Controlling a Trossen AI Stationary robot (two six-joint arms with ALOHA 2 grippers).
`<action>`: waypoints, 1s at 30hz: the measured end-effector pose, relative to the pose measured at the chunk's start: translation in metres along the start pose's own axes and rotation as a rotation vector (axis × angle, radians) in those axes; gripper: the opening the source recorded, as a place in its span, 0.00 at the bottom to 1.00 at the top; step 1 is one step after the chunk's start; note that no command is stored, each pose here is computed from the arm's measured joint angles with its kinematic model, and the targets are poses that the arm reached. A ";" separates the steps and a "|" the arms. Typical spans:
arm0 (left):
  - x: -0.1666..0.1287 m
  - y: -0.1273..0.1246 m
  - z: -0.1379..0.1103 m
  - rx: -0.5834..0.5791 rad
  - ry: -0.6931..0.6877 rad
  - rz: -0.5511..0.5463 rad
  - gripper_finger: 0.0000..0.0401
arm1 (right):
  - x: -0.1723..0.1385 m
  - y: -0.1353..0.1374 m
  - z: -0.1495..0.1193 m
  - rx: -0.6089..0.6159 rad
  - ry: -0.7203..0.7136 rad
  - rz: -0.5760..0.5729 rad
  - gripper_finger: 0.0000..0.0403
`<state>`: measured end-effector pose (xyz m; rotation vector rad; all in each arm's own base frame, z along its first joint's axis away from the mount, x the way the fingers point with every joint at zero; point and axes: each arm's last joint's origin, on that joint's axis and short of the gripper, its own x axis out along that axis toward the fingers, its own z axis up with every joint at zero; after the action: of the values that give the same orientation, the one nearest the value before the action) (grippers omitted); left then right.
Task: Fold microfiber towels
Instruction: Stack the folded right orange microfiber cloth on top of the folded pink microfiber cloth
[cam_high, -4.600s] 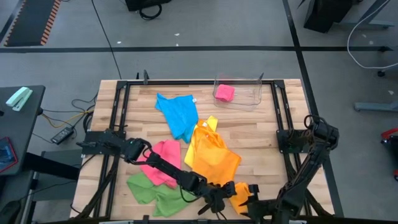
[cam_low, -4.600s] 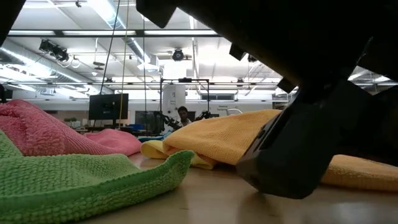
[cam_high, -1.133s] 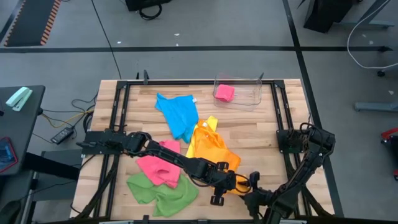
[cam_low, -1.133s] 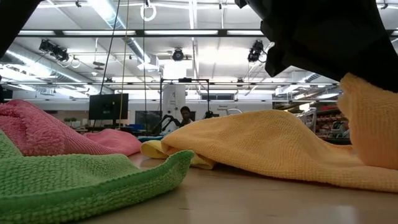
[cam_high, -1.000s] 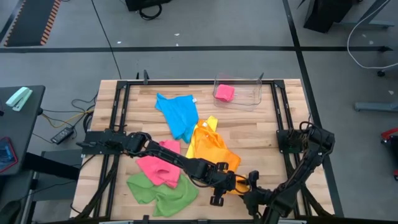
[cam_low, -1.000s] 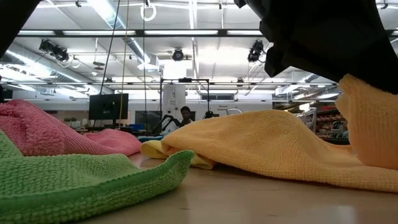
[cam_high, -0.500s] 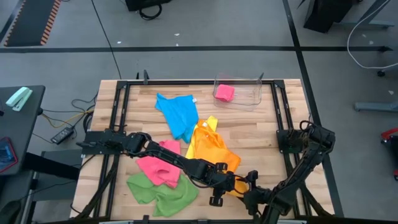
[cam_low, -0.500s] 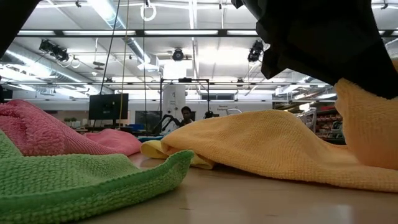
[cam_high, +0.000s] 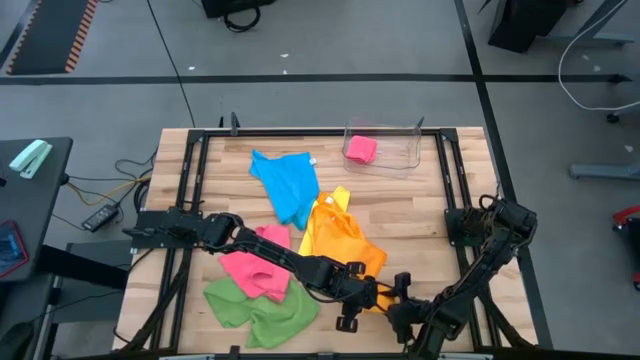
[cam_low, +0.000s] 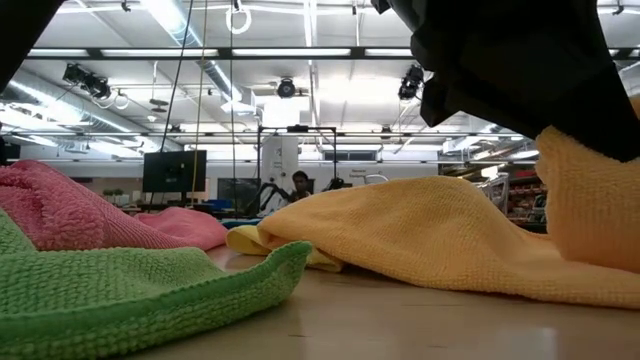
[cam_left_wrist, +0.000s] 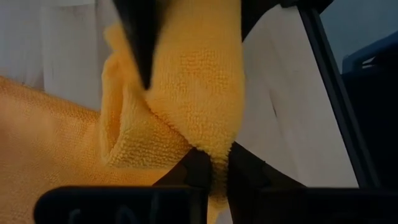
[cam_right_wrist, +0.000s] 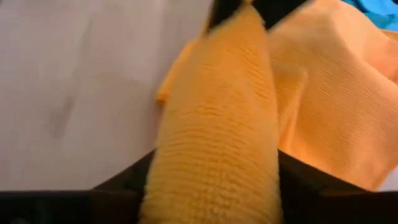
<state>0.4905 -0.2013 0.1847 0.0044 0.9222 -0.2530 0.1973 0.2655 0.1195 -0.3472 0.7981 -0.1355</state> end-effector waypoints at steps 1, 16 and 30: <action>0.000 -0.001 0.000 0.011 0.000 -0.001 0.11 | -0.001 0.001 0.003 -0.004 0.002 0.013 0.48; -0.031 -0.044 0.011 0.217 -0.152 0.168 0.46 | -0.052 -0.010 0.024 -0.010 0.013 0.095 0.10; -0.032 -0.032 0.024 0.154 -0.286 0.315 0.79 | -0.063 -0.031 0.041 0.073 -0.030 0.108 0.09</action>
<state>0.4841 -0.2280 0.2275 0.2484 0.6049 -0.0290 0.1831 0.2629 0.1995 -0.2359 0.7780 -0.0582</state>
